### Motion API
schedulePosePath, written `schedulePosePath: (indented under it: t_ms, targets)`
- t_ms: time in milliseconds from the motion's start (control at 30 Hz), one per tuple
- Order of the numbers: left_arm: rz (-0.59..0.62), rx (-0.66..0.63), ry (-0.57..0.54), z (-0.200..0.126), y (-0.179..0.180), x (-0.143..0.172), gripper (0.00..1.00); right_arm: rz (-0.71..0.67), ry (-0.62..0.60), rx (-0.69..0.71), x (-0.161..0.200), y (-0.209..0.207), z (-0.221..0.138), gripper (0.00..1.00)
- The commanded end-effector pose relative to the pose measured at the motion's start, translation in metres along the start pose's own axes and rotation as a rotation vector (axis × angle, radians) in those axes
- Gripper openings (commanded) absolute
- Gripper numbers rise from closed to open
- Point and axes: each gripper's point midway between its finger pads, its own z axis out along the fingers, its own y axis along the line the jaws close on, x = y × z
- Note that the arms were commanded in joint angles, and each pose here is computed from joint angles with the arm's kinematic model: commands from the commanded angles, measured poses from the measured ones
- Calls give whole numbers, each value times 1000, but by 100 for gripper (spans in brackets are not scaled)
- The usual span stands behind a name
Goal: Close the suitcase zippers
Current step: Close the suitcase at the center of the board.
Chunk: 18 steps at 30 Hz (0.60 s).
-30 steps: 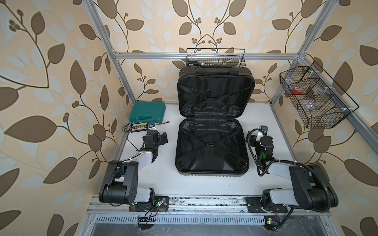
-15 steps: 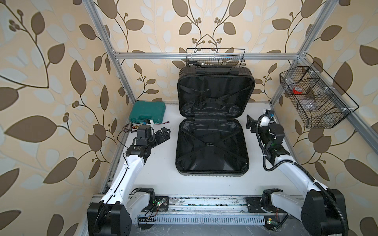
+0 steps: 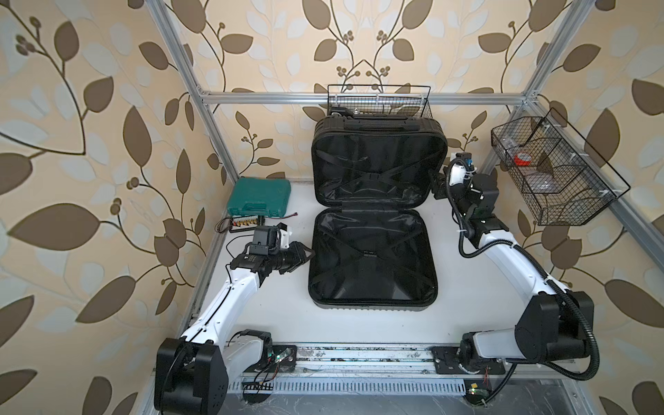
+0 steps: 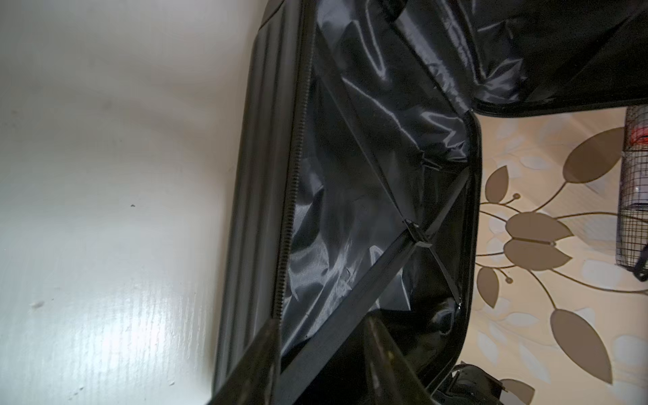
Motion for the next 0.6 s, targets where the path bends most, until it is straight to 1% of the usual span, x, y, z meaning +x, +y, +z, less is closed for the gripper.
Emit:
schedulePosePath:
  t_ms: [0,133,333,433,567]
  targets:
    - [19,32,35,5,-7,2,39,-19,4,-1,-9,0,6,51]
    - [19,27,45,13,-5,-1,38,-11,25,37,-10,-7,12,51]
    - [18,10,59,24,0,-5,30,-6,17,70,-11,-13,13,51]
    - [13,-3,64,30,3,-6,27,24,32,100,-11,-18,17,50]
    - [8,-15,62,35,6,-9,19,24,24,88,-12,-17,20,49]
